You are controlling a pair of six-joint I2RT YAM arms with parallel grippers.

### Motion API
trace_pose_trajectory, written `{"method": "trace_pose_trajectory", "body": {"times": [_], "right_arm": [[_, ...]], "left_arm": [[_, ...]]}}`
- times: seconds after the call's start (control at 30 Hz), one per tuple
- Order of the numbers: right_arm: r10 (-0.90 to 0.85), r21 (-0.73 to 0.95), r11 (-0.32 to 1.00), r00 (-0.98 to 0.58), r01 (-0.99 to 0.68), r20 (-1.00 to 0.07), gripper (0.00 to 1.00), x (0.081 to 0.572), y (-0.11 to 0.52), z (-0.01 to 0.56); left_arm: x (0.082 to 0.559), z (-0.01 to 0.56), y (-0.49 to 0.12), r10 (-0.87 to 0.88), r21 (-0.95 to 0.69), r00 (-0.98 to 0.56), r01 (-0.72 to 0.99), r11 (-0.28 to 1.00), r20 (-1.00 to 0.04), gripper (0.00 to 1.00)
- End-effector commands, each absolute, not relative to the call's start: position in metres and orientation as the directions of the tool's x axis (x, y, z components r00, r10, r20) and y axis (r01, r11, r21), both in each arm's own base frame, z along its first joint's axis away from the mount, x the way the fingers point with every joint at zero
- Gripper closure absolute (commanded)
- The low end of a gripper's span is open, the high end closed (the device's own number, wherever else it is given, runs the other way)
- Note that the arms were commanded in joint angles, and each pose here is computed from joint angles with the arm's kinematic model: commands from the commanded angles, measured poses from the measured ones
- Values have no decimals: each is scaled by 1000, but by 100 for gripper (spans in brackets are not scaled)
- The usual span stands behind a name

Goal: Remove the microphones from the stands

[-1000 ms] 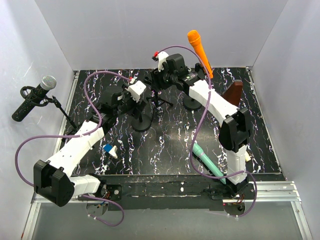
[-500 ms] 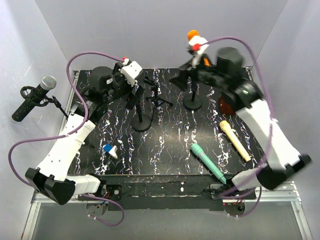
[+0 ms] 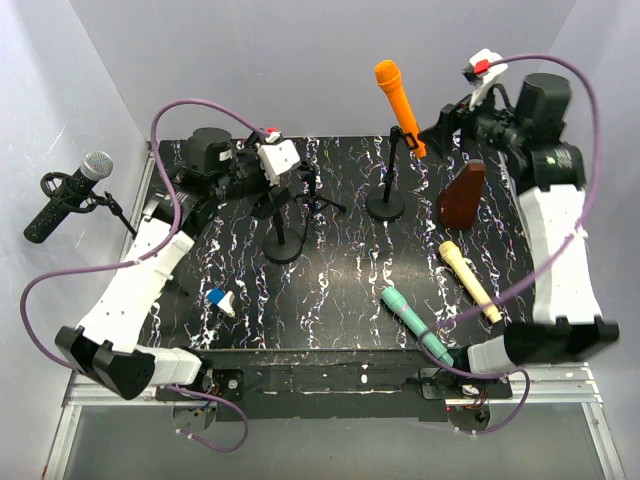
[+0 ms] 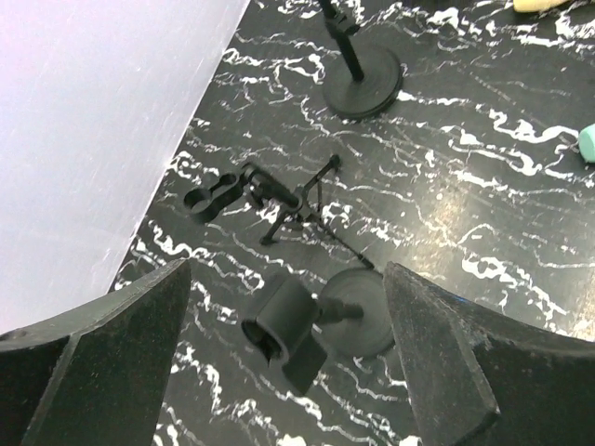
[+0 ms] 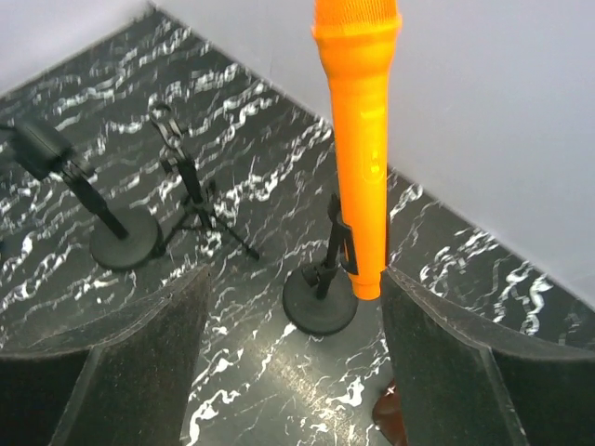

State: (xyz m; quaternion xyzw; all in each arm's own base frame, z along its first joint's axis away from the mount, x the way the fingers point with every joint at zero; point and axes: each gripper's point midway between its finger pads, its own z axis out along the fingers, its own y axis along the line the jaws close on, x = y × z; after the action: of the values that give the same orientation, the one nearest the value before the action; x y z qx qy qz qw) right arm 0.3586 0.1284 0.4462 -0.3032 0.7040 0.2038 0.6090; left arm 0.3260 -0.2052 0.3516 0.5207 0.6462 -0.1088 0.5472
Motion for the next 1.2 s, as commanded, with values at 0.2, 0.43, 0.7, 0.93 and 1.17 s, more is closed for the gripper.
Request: {"method": "trace_pose_trajectory", "body": {"times": [0.2, 0.43, 0.7, 0.93, 1.17], "right_arm": [[-181, -130, 581, 28, -803, -983, 20, 425, 151, 426], [-204, -133, 560, 20, -818, -979, 23, 460, 159, 406], [-293, -238, 559, 79, -794, -953, 32, 495, 163, 380], [-287, -278, 524, 140, -805, -948, 74, 487, 174, 390], [-236, -254, 347, 177, -903, -955, 95, 418, 212, 401]], "left_arm": [[351, 357, -237, 417, 338, 134, 817, 468, -899, 17], [359, 360, -234, 421, 354, 134, 788, 504, -897, 16], [362, 367, -234, 412, 363, 149, 778, 512, -899, 16], [356, 362, -235, 400, 342, 135, 791, 508, -906, 16], [358, 365, -247, 339, 294, 129, 814, 501, -932, 16]]}}
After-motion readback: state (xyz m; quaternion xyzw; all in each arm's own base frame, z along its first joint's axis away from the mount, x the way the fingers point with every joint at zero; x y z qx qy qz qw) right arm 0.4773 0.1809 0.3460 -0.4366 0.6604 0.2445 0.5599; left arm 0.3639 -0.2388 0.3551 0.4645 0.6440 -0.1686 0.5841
